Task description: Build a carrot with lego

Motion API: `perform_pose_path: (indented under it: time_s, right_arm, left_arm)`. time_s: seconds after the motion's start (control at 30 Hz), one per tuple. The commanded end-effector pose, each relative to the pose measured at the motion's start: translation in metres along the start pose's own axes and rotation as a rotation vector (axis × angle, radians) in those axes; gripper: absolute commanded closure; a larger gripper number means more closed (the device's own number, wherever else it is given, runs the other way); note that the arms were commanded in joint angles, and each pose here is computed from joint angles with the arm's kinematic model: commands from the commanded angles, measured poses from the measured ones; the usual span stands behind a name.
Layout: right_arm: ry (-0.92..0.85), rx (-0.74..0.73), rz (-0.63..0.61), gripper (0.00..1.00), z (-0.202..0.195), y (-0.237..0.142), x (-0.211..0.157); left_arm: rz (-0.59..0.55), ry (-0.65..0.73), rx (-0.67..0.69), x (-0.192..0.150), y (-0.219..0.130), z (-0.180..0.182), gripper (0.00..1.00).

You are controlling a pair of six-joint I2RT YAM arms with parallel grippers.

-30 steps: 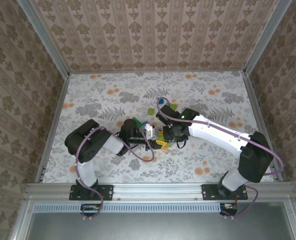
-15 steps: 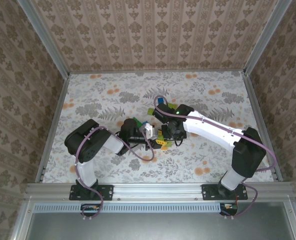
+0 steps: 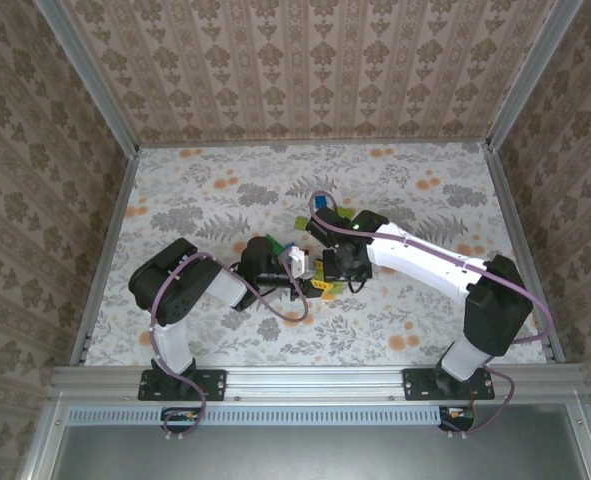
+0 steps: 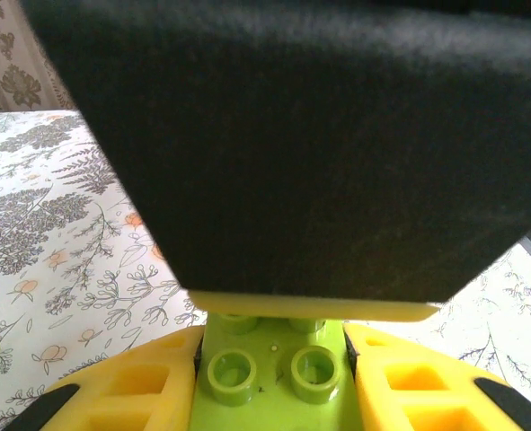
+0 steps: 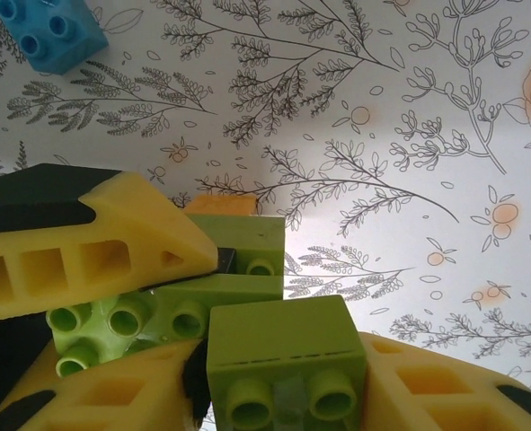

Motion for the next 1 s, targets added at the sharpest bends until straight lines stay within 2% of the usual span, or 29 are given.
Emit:
perform_pose_path:
  time_s: [0.0,0.2,0.23,0.37,0.47,0.67,0.97]
  right_arm:
    - [-0.001,0.049,0.106,0.51,0.012,0.039,-0.015]
    - [-0.005,0.071,0.081,0.45,0.01,0.034,-0.016]
    - [-0.005,0.075,0.078,0.47,0.01,0.032,-0.015]
    - [-0.007,0.079,0.072,0.62,0.01,0.03,-0.016]
    - [-0.004,0.09,0.074,0.65,0.01,0.031,-0.017]
    - [0.004,0.118,0.071,0.55,0.012,0.028,-0.018]
    - [0.006,0.149,0.055,0.5,0.014,0.02,-0.018]
  left_arm:
    - [0.25,-0.193,0.031,-0.07,-0.003,-0.011,0.86]
    - [0.253,-0.194,0.033,-0.07,-0.003,-0.011,0.86]
    - [0.254,-0.193,0.032,-0.071,-0.003,-0.011,0.86]
    - [0.256,-0.19,0.035,-0.07,-0.003,-0.01,0.86]
    - [0.259,-0.193,0.035,-0.071,-0.003,-0.011,0.86]
    - [0.264,-0.194,0.034,-0.071,-0.003,-0.01,0.86]
    - [0.27,-0.199,0.032,-0.073,-0.002,-0.01,0.86]
Point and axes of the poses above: each hand's point on the last joint's axis, 136 mm out from that joint toward the fingers, its own y axis out along the fingers, its own z axis along the line the jaws close on, x = y × z, the point moved 7 cm from there along -y, back along the fingers, and after that the axes turned 3 degrees about -y, right-handed, at the moved point
